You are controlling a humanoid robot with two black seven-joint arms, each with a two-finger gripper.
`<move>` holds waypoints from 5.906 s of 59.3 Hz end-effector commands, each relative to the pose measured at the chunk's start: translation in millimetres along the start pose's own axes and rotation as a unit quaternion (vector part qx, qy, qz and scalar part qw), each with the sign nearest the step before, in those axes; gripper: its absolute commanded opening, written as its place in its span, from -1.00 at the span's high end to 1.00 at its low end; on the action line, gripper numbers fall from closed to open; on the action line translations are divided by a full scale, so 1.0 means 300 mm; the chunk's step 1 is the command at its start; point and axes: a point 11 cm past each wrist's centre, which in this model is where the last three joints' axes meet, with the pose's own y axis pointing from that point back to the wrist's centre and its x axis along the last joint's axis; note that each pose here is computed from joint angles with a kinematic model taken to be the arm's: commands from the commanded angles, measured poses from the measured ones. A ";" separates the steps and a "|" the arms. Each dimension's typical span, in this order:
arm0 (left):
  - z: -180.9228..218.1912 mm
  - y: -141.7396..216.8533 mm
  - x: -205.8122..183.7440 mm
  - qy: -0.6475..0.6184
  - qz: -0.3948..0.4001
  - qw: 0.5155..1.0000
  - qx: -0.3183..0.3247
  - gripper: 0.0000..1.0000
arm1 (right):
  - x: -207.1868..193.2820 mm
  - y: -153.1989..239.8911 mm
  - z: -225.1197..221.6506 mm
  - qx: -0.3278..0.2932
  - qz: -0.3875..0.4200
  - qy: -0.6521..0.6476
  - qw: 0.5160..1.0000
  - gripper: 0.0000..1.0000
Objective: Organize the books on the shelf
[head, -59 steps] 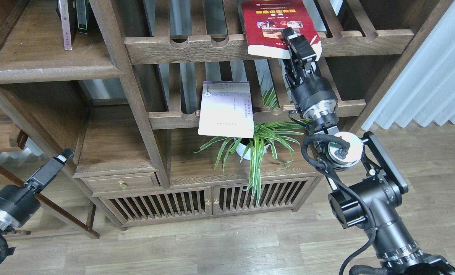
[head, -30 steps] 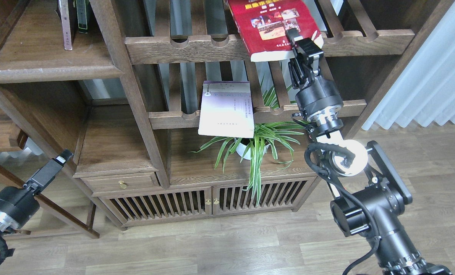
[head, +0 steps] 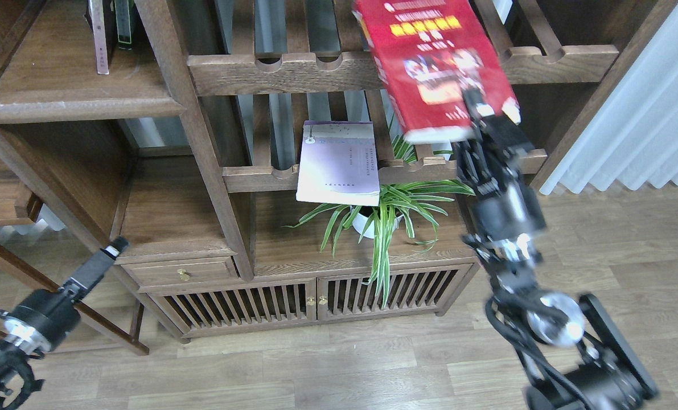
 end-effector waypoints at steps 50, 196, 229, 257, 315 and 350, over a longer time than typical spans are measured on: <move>-0.696 -0.116 -0.270 0.285 -0.082 0.943 0.148 -1.00 | 0.319 0.512 0.202 -0.080 0.234 -0.100 0.964 0.87; -0.203 0.009 -0.248 0.159 -0.117 0.980 0.028 1.00 | 0.412 0.626 0.505 -0.273 0.274 -0.098 0.917 -0.93; 0.585 0.000 -0.545 -0.095 -0.204 0.968 -0.109 1.00 | 0.415 0.610 0.506 -0.269 0.269 -0.098 0.919 -0.93; 0.781 0.100 -0.635 -0.249 -0.162 0.952 -0.071 0.98 | 0.428 0.582 0.497 -0.271 0.265 -0.092 0.921 -0.93; 1.163 0.137 -0.911 -0.467 -0.061 0.873 -0.123 0.92 | 0.432 0.483 0.459 -0.263 0.238 -0.075 0.932 -0.93; 1.235 -0.006 -1.015 -0.538 0.003 0.837 -0.099 0.93 | 0.431 0.294 0.400 -0.206 0.194 -0.065 0.957 -0.94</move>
